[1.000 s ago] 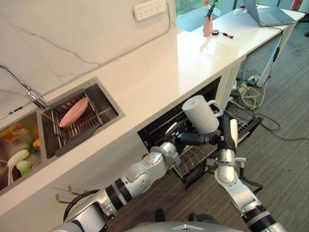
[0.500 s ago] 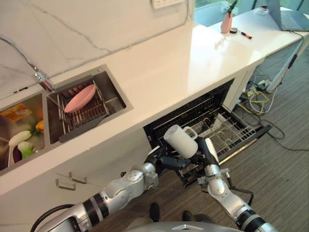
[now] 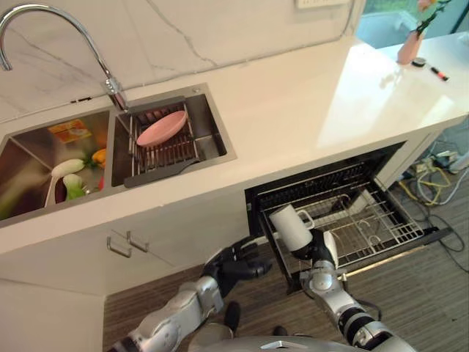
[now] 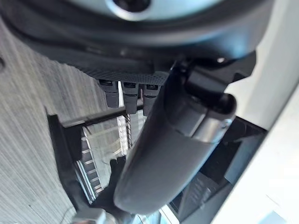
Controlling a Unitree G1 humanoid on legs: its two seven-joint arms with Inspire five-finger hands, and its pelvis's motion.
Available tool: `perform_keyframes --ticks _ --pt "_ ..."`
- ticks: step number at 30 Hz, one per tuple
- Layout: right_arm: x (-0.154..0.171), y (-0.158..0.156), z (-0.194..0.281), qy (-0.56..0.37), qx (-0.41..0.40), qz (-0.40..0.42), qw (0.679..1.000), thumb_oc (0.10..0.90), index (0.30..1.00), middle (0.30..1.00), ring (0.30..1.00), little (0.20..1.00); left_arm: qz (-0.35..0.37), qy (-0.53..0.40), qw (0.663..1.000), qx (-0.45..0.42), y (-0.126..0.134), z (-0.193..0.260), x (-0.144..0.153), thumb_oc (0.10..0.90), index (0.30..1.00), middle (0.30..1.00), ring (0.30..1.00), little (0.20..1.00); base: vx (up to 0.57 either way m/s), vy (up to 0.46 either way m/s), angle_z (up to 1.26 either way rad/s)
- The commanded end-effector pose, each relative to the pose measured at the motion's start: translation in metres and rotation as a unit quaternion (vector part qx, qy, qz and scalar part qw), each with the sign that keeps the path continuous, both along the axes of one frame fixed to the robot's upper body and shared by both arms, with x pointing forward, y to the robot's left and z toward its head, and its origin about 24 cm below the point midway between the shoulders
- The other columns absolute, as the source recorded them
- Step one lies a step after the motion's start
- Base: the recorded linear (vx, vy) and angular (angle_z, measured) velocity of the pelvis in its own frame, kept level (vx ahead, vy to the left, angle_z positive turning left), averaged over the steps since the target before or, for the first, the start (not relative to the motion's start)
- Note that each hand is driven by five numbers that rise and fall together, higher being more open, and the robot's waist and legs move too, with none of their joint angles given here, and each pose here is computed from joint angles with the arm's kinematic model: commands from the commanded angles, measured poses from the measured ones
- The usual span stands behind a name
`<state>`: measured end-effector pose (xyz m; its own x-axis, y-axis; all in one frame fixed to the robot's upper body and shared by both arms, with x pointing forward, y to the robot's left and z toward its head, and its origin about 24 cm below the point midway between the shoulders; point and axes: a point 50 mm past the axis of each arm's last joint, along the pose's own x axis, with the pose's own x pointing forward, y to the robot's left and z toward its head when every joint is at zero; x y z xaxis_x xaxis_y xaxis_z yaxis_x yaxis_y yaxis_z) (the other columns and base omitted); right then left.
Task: Place the dishes in the dishwasher.
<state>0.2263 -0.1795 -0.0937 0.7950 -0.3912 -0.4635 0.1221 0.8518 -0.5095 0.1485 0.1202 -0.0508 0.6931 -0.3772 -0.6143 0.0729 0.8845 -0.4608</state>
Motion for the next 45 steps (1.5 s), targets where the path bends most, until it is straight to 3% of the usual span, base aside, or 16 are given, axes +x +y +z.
perform_keyframes --ticks 1,10,11,12,15,19,21,25,26,27,29,30,32,35,36,45 --pt "0.032 0.002 0.026 -0.071 -0.007 -0.012 0.997 0.400 0.300 0.300 0.300 0.300 -0.022 -0.117 0.990 -0.079 -0.023 0.048 0.036 0.800 0.900 0.900 0.900 0.900 0.00 -0.007 0.05" --pt "0.027 -0.021 0.012 0.009 -0.054 0.000 0.998 0.400 0.300 0.300 0.300 0.300 -0.036 -0.114 0.990 -0.078 -0.018 0.045 0.032 0.800 0.900 0.900 0.900 0.900 0.00 -0.004 0.00" --pt "0.026 -0.024 0.008 0.039 -0.057 0.012 0.998 0.687 0.731 0.731 0.731 0.731 -0.039 -0.115 0.990 -0.073 -0.015 0.044 0.033 0.800 0.900 0.900 0.900 0.900 0.00 0.000 0.00" --pt "0.026 -0.024 0.008 0.039 -0.057 0.012 0.998 0.800 0.900 0.900 0.900 0.900 -0.039 -0.115 0.990 -0.073 -0.015 0.044 0.033 0.800 0.900 0.900 0.900 0.900 0.00 0.000 0.00" --pt "0.033 -0.027 0.012 0.049 -0.067 0.022 0.996 0.800 0.900 0.900 0.900 0.900 -0.043 -0.117 0.991 -0.046 -0.006 0.041 0.034 0.800 0.900 0.900 0.900 0.900 0.00 0.000 0.00" --pt "0.049 -0.025 0.025 0.030 -0.076 0.033 0.996 0.800 0.900 0.900 0.900 0.900 -0.040 -0.094 0.990 0.099 0.028 0.006 0.029 0.800 0.900 0.900 0.900 0.900 0.00 0.000 0.00" --pt "0.052 -0.025 0.028 0.024 -0.078 0.034 0.996 0.800 0.900 0.900 0.900 0.900 -0.043 -0.084 0.987 0.131 0.035 -0.003 0.025 0.800 0.900 0.900 0.900 0.900 0.00 0.000 0.00" --pt "0.062 -0.026 0.039 0.001 -0.077 0.035 0.996 0.800 0.900 0.900 0.900 0.900 -0.062 -0.008 0.970 0.237 0.063 -0.043 -0.006 0.800 0.900 0.900 0.900 0.900 0.00 0.000 0.00" --pt "0.067 -0.028 0.046 -0.009 -0.084 0.047 0.995 0.800 0.900 0.900 0.900 0.900 -0.095 0.029 0.949 0.300 0.079 -0.062 -0.024 0.800 0.900 0.900 0.900 0.900 0.00 0.000 0.00" --pt "0.067 -0.028 0.046 -0.009 -0.084 0.047 0.995 0.800 0.900 0.900 0.900 0.900 -0.095 0.029 0.949 0.300 0.079 -0.062 -0.024 0.800 0.900 0.900 0.900 0.900 0.00 0.000 0.00" --pt "0.076 -0.031 0.058 -0.030 -0.087 0.066 0.994 0.800 0.900 0.900 0.900 0.900 -0.112 0.126 0.916 0.363 0.099 -0.092 -0.063 0.800 0.900 0.900 0.900 0.900 0.00 0.000 0.00" --pt "0.077 -0.032 0.059 -0.030 -0.088 0.067 0.993 0.800 0.900 0.900 0.900 0.900 -0.112 0.124 0.917 0.362 0.098 -0.093 -0.063 0.800 0.900 0.900 0.900 0.900 0.02 0.022 -0.03" --pt "0.084 -0.032 0.071 -0.064 -0.070 0.074 0.993 0.800 0.900 0.900 0.900 0.900 -0.103 0.251 0.881 0.388 0.105 -0.117 -0.107 0.800 0.900 0.900 0.900 0.900 0.01 0.029 -0.04" --pt "0.085 -0.031 0.077 -0.085 -0.058 0.077 0.992 0.800 0.900 0.900 0.900 0.900 -0.099 0.278 0.872 0.392 0.106 -0.120 -0.115 0.800 0.900 0.900 0.900 0.900 0.01 0.019 -0.09" --pt "0.084 -0.031 0.090 -0.133 -0.034 0.083 0.987 0.800 0.900 0.900 0.900 0.900 -0.082 0.316 0.858 0.397 0.109 -0.122 -0.126 0.800 0.900 0.900 0.900 0.900 0.00 0.019 -0.10" --pt "0.041 -0.049 0.156 -0.326 0.019 0.127 0.937 0.800 0.900 0.900 0.900 0.900 -0.024 0.374 0.844 0.383 0.111 -0.123 -0.140 0.800 0.900 0.900 0.900 0.900 0.02 0.009 -0.03"
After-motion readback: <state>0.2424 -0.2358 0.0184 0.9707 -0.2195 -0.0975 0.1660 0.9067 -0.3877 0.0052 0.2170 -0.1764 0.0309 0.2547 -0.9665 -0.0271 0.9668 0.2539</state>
